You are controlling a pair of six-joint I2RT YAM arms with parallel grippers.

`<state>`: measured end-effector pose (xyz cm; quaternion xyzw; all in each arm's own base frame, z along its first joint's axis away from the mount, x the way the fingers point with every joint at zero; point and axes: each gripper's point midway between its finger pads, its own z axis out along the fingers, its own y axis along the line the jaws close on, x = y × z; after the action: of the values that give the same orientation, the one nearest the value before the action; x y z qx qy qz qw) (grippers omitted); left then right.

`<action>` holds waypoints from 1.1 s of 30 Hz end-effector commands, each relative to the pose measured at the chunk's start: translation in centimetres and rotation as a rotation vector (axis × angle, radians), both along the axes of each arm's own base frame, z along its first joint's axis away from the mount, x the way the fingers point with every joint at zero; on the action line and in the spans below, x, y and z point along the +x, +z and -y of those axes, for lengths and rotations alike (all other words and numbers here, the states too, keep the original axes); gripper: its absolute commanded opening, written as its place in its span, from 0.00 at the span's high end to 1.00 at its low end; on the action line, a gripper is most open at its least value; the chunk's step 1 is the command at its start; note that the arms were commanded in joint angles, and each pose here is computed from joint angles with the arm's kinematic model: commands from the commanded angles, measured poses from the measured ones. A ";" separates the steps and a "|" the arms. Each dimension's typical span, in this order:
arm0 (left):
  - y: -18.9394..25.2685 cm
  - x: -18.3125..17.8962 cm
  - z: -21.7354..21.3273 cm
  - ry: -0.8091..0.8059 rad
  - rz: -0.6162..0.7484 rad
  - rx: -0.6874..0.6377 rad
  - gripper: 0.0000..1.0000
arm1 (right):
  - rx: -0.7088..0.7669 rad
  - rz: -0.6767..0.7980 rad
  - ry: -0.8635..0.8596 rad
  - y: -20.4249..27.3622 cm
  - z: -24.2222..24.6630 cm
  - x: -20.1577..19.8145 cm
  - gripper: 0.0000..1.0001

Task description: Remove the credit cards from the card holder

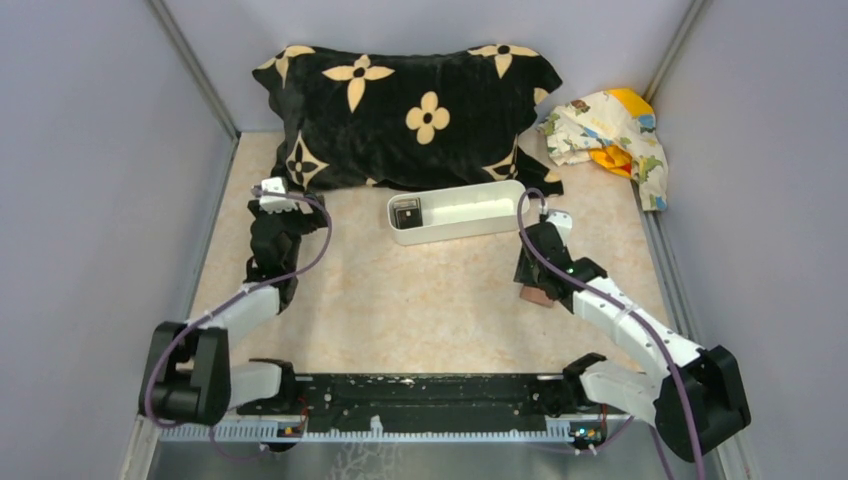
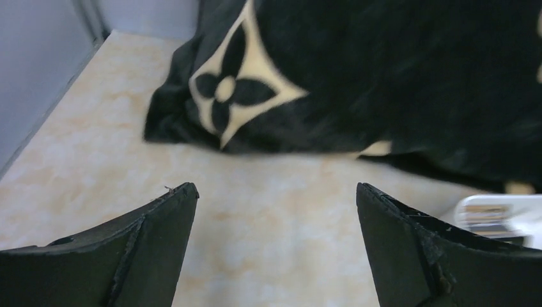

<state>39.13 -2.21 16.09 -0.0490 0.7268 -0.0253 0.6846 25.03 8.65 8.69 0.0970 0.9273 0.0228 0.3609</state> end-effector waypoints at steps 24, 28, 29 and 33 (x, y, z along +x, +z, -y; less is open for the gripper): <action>2.0 -9.6 26.9 -0.709 -0.250 -0.069 0.00 | 0.083 -0.081 -0.303 -3.3 5.2 0.7 0.30; 0.2 -10.5 28.7 -0.725 -0.303 -0.028 0.00 | 0.099 -0.119 -0.256 -5.0 4.4 0.8 0.30; -0.1 -10.6 29.0 -0.729 -0.312 -0.020 0.00 | 0.096 -0.127 -0.247 -5.3 4.3 0.9 0.31; -1.1 -11.2 29.6 -0.731 -0.338 0.007 0.00 | 0.107 -0.138 -0.219 -5.9 3.7 1.4 0.37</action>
<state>27.95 -31.00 14.25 0.2068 0.8019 -0.2597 0.4967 24.84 4.07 2.65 0.2341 0.9323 0.0013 0.2758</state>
